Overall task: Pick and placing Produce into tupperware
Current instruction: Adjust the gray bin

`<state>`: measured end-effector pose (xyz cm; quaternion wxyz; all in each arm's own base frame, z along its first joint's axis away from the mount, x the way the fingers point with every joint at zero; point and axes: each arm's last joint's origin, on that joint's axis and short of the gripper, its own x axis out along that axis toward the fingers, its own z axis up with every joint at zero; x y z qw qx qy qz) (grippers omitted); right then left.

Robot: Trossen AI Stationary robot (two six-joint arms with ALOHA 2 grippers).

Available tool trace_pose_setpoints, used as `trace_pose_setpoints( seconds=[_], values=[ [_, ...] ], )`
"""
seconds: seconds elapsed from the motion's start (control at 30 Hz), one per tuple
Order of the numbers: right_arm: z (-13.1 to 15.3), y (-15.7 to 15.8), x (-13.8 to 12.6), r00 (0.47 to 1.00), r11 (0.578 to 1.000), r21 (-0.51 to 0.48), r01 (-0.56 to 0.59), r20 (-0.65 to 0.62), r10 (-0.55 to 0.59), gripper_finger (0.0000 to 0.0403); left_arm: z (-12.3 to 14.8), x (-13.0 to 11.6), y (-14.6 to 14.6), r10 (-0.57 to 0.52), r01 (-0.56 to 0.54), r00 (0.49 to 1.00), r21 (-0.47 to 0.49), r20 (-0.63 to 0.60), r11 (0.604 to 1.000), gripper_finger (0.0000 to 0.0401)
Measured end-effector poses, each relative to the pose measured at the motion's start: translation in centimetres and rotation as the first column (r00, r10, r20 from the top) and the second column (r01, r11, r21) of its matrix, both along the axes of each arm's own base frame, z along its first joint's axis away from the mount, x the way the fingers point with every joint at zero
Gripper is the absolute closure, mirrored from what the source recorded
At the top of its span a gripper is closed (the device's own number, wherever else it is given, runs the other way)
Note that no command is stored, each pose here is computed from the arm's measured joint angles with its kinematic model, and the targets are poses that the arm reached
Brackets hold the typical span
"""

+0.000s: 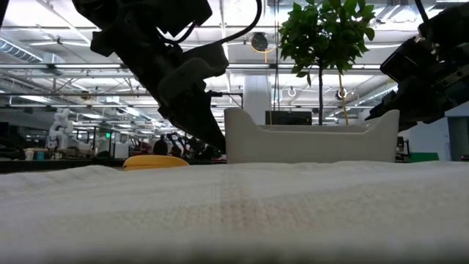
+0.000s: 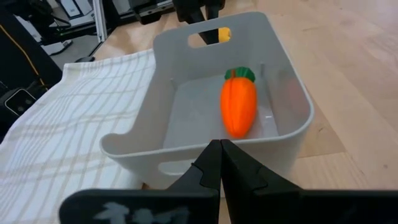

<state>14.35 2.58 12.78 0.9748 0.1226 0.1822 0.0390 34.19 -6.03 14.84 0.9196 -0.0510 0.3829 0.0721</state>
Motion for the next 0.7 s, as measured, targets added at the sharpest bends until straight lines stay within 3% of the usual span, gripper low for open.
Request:
trace_pose_setpoints(
  seconds=[0.7],
  values=[
    [-0.14, -0.07, -0.05, 0.999, 1.000, 0.007, 0.029, -0.016, -0.029, 0.0403, -0.20, -0.30, -0.29, 0.000, 0.000, 0.999, 0.019, -0.032, 1.000, 0.0401]
  ],
)
